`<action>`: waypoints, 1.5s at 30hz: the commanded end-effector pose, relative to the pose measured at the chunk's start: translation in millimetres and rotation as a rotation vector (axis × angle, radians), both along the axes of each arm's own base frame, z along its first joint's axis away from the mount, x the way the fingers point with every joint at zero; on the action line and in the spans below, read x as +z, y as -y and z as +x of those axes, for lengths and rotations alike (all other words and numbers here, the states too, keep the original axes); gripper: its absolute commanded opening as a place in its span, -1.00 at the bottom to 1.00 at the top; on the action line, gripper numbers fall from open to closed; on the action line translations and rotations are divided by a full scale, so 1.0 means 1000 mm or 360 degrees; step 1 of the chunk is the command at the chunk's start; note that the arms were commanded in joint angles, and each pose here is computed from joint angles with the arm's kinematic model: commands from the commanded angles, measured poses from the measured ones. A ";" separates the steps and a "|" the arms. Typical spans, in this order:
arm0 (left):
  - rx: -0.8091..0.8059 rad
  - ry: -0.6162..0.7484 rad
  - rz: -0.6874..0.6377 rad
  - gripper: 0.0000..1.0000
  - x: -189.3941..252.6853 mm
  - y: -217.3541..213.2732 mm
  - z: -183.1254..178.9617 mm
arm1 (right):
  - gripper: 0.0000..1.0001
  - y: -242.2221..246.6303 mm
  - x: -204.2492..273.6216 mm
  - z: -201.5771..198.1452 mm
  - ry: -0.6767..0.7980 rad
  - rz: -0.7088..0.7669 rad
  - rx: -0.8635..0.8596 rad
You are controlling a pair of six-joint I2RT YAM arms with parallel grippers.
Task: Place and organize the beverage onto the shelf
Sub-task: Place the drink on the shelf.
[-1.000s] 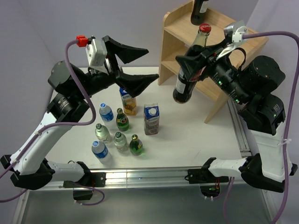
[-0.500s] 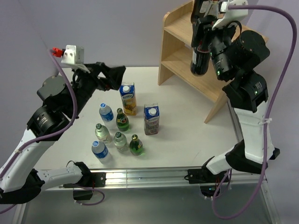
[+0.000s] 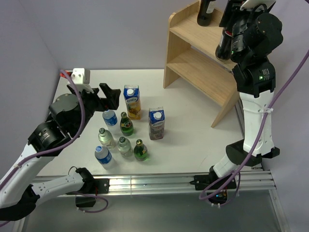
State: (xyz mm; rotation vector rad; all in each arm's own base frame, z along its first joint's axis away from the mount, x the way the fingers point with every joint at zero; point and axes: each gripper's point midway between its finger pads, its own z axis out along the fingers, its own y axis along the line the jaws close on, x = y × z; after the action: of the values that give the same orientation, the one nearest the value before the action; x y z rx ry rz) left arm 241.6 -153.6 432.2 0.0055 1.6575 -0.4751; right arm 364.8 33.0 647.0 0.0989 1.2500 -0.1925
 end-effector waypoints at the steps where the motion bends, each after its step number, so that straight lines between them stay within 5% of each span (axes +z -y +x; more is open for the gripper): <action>1: -0.0017 -0.0065 0.0024 0.99 -0.017 0.008 0.003 | -1.00 0.024 0.088 -0.056 0.0564 0.0157 0.0030; 11: -0.0004 -0.0104 0.0090 0.99 -0.034 0.000 -0.001 | -1.00 0.029 0.038 0.019 0.0326 0.0121 0.0091; 25: 0.0119 -0.0125 0.0243 0.99 -0.065 -0.025 -0.004 | -1.00 0.008 -0.029 0.075 0.0095 0.0157 0.0308; 34: 0.0117 -0.0092 0.0212 0.99 -0.092 -0.030 -0.009 | -1.00 -0.014 -0.027 0.079 0.0271 0.0142 0.0427; 45: 0.0392 -0.0102 0.0090 0.99 -0.091 -0.064 0.001 | -1.00 -0.041 -0.038 0.126 0.0208 0.0107 0.0478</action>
State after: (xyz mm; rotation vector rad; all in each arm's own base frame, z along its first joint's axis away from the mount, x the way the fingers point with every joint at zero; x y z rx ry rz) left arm 237.0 -102.5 331.6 -0.0617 1.7590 -0.2341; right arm 476.3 56.7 626.5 -0.0066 1.0762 0.0604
